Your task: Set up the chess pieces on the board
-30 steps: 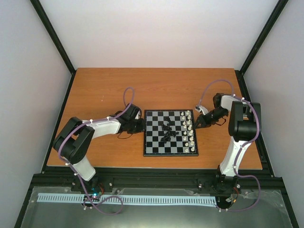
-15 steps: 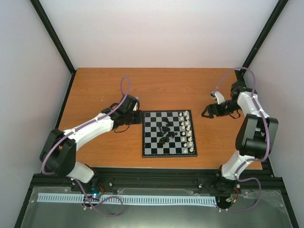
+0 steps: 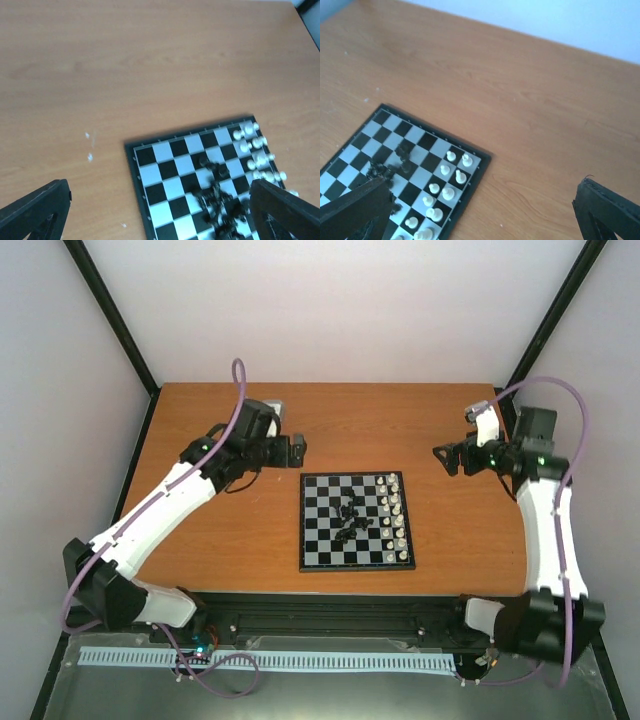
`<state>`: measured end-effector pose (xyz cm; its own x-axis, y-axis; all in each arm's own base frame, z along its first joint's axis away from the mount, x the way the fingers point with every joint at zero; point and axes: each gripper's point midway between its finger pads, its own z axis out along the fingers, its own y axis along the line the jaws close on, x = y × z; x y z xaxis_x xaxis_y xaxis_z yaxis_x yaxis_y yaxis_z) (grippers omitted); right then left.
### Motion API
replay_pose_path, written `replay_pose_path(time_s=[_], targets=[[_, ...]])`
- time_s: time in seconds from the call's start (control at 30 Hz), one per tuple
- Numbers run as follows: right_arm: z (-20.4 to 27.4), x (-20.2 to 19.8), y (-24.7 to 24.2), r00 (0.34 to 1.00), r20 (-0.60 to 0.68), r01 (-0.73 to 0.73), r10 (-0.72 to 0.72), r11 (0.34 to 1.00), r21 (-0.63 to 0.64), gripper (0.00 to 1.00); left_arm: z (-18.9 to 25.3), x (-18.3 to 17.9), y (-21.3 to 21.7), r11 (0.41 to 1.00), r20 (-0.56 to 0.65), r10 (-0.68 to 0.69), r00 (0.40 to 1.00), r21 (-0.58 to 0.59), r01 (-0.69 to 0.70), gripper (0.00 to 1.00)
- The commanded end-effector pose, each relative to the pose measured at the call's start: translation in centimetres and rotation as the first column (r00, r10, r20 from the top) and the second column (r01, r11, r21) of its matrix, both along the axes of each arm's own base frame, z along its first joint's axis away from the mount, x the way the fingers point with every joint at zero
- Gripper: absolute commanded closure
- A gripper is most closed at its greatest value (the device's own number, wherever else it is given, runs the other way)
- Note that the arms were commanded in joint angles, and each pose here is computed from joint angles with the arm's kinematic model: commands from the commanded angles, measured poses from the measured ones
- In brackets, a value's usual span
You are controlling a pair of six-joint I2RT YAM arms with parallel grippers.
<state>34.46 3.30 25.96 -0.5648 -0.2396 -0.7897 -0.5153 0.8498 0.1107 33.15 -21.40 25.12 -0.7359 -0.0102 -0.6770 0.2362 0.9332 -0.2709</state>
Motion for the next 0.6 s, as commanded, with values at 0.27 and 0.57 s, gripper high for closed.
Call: replay_pose_path(time_s=[0.27,0.57], targets=[[2.5,-2.4,4.7,0.947,0.250,-0.248,0.204,0.956,0.159,0.00,-0.2,0.7,5.1,0.975,0.189,0.109,0.976,0.172,-0.142,0.00],[-1.1,-1.3,3.5,0.980,0.090,-0.188,0.179,0.976,0.105,0.00,-0.2,0.7,6.7,0.960,0.232,0.219,0.948,0.121,-0.252,0.00]])
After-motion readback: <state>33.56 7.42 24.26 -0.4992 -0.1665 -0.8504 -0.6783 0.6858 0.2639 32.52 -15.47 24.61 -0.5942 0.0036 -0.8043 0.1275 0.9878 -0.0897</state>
